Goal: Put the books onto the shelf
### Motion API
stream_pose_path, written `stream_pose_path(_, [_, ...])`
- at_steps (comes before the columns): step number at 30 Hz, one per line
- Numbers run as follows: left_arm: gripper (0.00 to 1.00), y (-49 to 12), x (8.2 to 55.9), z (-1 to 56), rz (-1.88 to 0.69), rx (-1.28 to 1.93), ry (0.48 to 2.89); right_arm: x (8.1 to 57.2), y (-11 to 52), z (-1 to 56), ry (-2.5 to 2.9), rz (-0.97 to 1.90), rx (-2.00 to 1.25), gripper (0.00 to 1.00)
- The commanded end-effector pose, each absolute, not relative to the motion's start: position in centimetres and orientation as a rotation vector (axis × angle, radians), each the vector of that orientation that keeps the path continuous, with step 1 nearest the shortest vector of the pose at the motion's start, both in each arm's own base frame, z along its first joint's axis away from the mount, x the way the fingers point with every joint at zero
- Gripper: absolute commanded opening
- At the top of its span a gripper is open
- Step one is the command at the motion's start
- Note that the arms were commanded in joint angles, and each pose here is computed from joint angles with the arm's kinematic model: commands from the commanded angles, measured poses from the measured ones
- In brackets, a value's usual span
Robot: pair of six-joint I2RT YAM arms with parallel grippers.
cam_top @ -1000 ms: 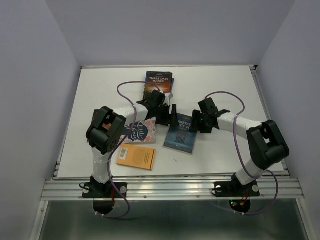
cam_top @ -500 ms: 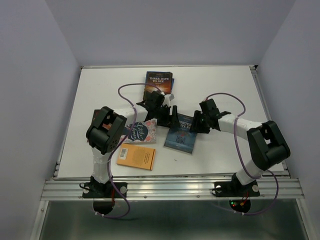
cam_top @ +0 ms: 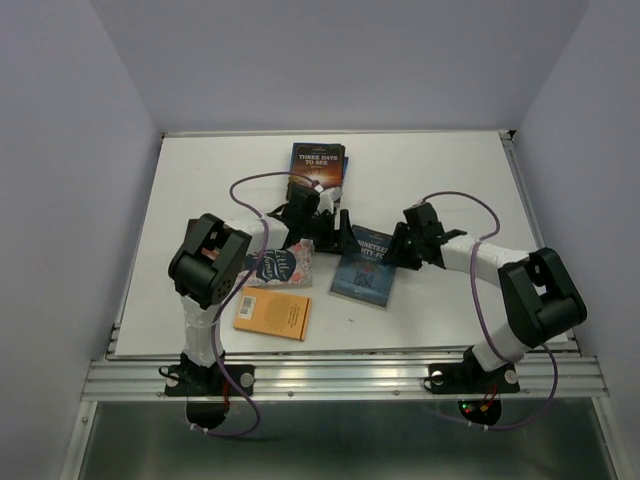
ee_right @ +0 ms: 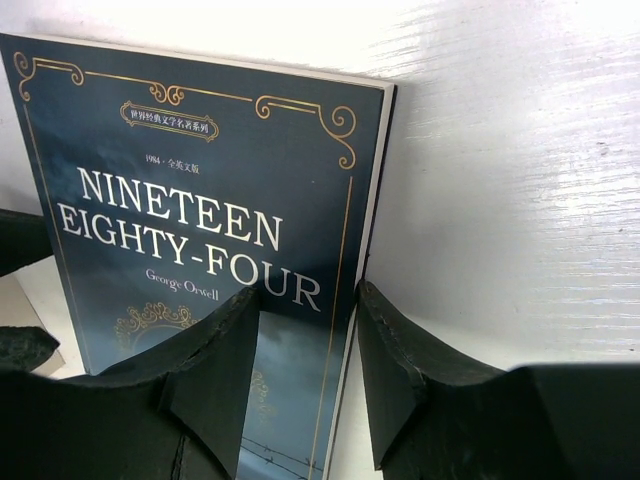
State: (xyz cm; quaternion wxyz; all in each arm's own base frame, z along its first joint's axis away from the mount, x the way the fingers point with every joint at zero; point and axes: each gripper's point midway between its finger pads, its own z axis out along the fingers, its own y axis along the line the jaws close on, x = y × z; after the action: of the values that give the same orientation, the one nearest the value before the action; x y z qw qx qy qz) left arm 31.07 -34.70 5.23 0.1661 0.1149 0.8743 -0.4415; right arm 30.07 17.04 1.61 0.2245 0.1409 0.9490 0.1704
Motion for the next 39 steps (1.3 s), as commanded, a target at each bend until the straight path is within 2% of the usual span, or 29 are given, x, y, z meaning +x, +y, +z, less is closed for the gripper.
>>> stream_pose_path(1, [0.78,-39.6,26.1,14.3,-1.669,0.608,2.222,22.3,15.0,-4.7,2.918,0.327,0.443,0.45])
stream_pose_path(10, [0.76,-40.1,25.0,15.6,-1.787,0.632,2.150,22.7,15.3,-3.5,2.865,0.383,0.415,0.46])
stream_pose_path(17, [0.74,-41.0,23.2,14.5,-1.871,0.689,2.174,22.7,15.8,-3.7,2.860,0.422,0.392,0.46])
stream_pose_path(23, [0.56,-41.7,21.6,12.4,-1.911,0.719,2.237,22.6,16.1,-3.7,2.855,0.461,0.381,0.46])
stream_pose_path(26, [0.55,-41.8,21.1,11.8,-1.916,0.723,2.257,22.4,16.2,-3.8,2.860,0.472,0.377,0.46])
stream_pose_path(33, [0.56,-41.2,20.5,8.1,-1.811,0.680,2.412,22.6,16.0,-3.6,2.850,0.476,0.374,0.46])
stream_pose_path(37, [0.50,-40.6,19.7,3.9,-1.563,0.757,2.579,22.7,16.0,-3.3,2.838,0.483,0.365,0.46])
stream_pose_path(39, [0.48,-40.8,19.5,3.6,-1.571,0.764,2.591,22.8,16.0,-3.2,2.833,0.484,0.362,0.46])
